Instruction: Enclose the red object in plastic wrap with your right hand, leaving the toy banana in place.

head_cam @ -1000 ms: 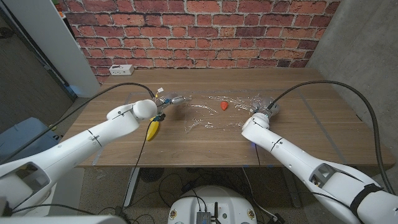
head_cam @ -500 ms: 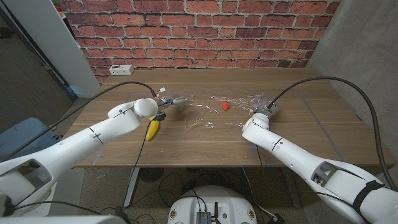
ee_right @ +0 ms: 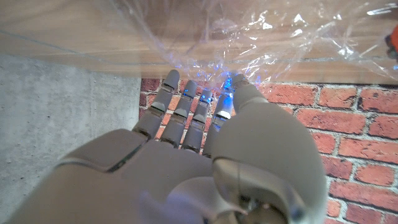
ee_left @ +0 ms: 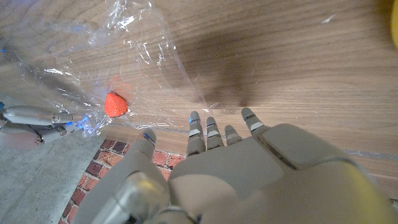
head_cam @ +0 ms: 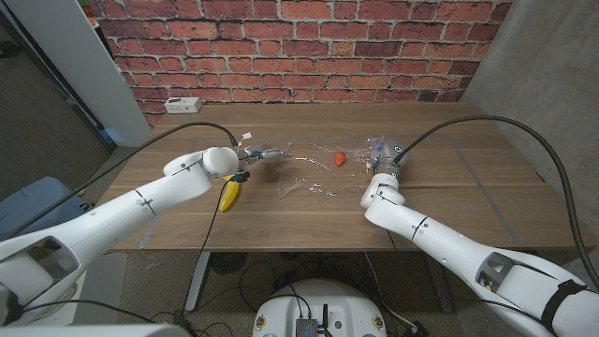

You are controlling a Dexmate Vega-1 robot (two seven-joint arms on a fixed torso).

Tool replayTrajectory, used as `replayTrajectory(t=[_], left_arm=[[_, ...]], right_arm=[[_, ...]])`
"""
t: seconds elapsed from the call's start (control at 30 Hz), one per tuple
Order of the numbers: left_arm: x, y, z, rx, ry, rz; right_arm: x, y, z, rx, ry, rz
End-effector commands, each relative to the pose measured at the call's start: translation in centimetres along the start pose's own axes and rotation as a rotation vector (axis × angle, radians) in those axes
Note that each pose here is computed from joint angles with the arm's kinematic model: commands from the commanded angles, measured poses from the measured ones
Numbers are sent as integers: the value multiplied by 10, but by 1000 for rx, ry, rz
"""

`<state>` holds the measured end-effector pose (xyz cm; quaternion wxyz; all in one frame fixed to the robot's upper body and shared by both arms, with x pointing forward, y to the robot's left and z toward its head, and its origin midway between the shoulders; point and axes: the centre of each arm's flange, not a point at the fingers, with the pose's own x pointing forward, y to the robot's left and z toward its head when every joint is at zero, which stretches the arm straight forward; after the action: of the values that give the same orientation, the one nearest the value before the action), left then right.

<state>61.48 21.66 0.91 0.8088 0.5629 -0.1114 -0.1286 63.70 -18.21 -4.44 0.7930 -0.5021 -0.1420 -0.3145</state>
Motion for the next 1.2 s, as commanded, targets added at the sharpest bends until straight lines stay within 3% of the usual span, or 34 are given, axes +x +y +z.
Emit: replayTrajectory(t=[0.03, 0.43, 0.57, 0.93, 1.2], left_arm=[[-3, -2, 10, 144, 88, -4], [-5, -6, 8, 154, 124, -8], [-6, -8, 6, 149, 123, -2], [-11, -12, -1, 125, 117, 19], [-13, -14, -8, 109, 114, 30]], right_arm=[[-12, -17, 26, -9, -100, -32], [-26, -37, 51, -7, -169, -62], [-32, -44, 66, -3, -202, -60], [-37, -44, 94, -22, -265, -26], [-42, -37, 119, -30, -321, 23]])
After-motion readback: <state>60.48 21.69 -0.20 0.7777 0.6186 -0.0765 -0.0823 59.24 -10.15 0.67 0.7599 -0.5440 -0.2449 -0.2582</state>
